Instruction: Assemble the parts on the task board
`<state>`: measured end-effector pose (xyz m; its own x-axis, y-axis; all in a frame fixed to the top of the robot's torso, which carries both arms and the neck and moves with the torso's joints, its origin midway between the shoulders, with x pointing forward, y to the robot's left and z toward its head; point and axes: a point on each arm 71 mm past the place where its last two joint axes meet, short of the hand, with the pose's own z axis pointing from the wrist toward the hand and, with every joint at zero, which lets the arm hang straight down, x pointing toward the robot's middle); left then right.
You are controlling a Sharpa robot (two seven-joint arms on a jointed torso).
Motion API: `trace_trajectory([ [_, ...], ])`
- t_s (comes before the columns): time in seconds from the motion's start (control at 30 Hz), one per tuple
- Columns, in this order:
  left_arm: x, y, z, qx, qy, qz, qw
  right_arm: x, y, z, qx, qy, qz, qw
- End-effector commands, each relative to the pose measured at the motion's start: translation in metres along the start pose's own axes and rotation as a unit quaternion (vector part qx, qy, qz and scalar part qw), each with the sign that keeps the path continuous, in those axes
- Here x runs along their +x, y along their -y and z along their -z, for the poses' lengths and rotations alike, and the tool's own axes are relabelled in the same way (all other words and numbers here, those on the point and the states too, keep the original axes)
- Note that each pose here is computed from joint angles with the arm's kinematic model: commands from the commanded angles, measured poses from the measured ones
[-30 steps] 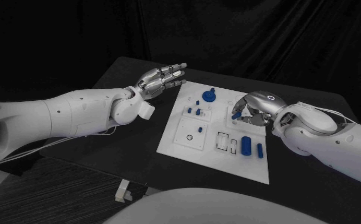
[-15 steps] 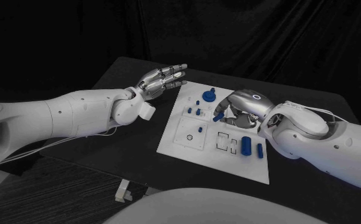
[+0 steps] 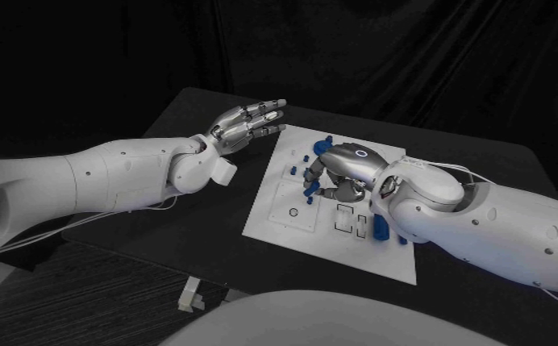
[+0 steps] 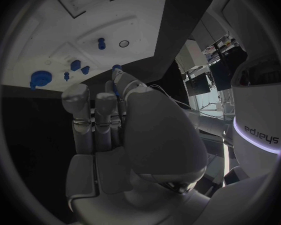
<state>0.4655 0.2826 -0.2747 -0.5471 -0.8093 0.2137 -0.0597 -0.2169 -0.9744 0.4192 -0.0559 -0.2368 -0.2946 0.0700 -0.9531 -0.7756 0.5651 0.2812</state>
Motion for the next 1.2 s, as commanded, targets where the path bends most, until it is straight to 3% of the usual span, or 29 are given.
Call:
trace_trajectory([
  [0.03,0.0006,0.0009,0.0010,0.006,-0.005,0.005,1.000,0.008,0.000,-0.004,0.018,-0.029,0.000,0.999],
  [0.5,-0.0002,0.0008,0.0026,0.002,-0.006,0.007,1.000,0.026,-0.013,-0.021,0.009,-0.054,0.044,0.998],
  [1.2,0.0030,-0.0012,-0.0007,0.000,-0.012,0.010,1.000,0.038,-0.022,-0.035,0.005,-0.056,0.066,0.996],
])
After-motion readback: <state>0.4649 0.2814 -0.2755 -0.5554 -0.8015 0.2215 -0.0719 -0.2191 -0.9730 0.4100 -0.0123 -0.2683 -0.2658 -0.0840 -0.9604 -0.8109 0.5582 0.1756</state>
